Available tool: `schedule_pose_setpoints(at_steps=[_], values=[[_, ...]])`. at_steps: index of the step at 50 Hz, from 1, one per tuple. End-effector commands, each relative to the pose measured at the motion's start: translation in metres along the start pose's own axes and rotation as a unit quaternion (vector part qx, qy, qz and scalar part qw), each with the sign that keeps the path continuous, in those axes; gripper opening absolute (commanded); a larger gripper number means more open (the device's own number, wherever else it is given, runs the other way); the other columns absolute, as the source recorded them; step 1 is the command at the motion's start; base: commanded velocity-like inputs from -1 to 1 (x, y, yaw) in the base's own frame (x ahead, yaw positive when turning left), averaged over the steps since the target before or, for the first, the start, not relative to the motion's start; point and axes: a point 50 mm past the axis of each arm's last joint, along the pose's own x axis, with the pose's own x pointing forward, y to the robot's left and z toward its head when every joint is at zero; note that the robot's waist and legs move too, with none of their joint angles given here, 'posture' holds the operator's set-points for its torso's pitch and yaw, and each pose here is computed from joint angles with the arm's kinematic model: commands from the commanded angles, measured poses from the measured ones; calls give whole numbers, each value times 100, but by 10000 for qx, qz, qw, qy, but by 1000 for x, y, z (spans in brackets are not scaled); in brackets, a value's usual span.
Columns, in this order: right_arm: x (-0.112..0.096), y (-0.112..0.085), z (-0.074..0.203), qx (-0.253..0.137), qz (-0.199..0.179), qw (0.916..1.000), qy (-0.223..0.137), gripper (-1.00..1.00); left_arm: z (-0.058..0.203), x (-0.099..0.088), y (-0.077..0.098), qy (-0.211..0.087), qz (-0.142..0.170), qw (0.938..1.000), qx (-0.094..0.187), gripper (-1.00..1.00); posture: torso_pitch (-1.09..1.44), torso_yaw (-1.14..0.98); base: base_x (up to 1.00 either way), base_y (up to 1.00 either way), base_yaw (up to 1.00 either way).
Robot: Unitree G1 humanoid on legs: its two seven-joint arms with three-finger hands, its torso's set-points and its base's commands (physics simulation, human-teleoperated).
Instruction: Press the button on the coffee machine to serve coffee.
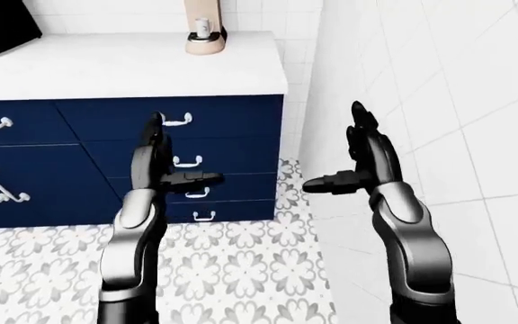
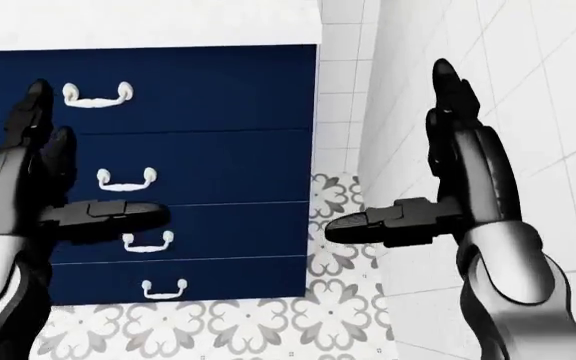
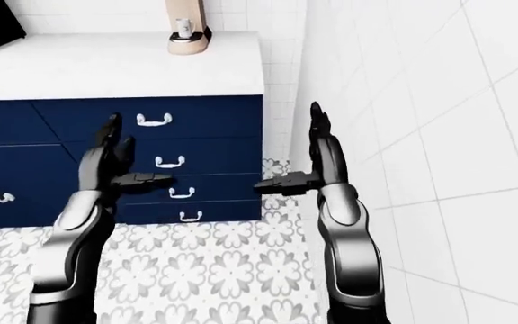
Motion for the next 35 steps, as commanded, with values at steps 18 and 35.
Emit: schedule_pose_setpoints(at_steps=[18, 35], values=[[2, -11, 112, 23, -113, 9937, -1115, 100, 106, 15, -2, -847, -165, 9963, -54, 100, 0, 0, 0, 0, 0], [-2, -12, 120, 142, -94, 9922, -1236, 100, 111, 12, -4, -889, -172, 9959, -68, 100, 0, 0, 0, 3, 0]])
